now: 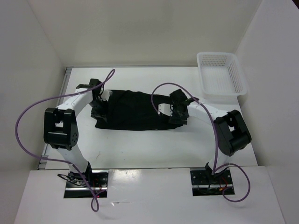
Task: Fold and stack the shorts
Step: Fold the shorts
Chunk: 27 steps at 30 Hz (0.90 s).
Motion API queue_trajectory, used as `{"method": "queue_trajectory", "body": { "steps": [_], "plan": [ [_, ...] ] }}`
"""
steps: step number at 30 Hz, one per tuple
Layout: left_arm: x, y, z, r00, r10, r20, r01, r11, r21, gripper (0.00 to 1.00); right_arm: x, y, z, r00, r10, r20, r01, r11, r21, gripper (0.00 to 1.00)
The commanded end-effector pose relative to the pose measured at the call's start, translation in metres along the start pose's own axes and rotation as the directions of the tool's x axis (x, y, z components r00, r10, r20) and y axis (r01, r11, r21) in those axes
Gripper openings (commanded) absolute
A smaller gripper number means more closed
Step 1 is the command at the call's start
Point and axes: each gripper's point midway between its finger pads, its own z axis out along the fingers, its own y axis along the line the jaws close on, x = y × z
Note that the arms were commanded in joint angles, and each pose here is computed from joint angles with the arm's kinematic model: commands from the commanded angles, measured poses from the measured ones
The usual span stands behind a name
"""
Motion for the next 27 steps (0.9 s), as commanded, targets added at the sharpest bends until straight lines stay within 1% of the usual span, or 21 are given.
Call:
{"method": "queue_trajectory", "body": {
  "steps": [1,6,9,11,18,23,27],
  "plan": [
    [0.010,-0.015,0.003,0.999,0.017,-0.051,-0.014,0.998,0.056,0.54,0.002,-0.025,-0.011,1.000,-0.012,0.001,0.012,0.993,0.119,0.74],
    [0.032,0.002,0.017,0.991,0.007,-0.132,-0.011,0.999,-0.033,0.54,0.004,-0.029,-0.011,1.000,-0.028,-0.013,0.029,0.989,0.142,0.74],
    [0.034,0.008,0.019,0.991,0.006,-0.136,-0.015,0.998,-0.065,0.54,0.005,-0.031,-0.010,0.999,-0.048,-0.022,0.051,0.987,0.153,0.74],
    [0.034,0.010,0.018,0.992,0.007,-0.128,-0.017,0.997,-0.077,0.54,0.009,-0.032,-0.009,0.998,-0.055,-0.042,0.061,0.984,0.165,0.74],
    [0.023,0.013,0.021,0.997,0.014,-0.082,-0.021,0.996,-0.092,0.54,0.006,-0.038,-0.010,0.998,-0.060,-0.031,0.065,0.980,0.188,0.74],
    [0.003,0.013,0.012,1.000,0.027,0.011,-0.026,0.995,-0.099,0.54,0.006,-0.038,-0.010,0.998,-0.060,-0.031,0.065,0.980,0.189,0.74],
    [0.008,0.013,0.017,1.000,0.024,-0.011,-0.025,0.995,-0.097,0.54,0.006,-0.038,-0.010,0.998,-0.052,-0.029,0.056,0.980,0.189,0.74]
  ]
}}
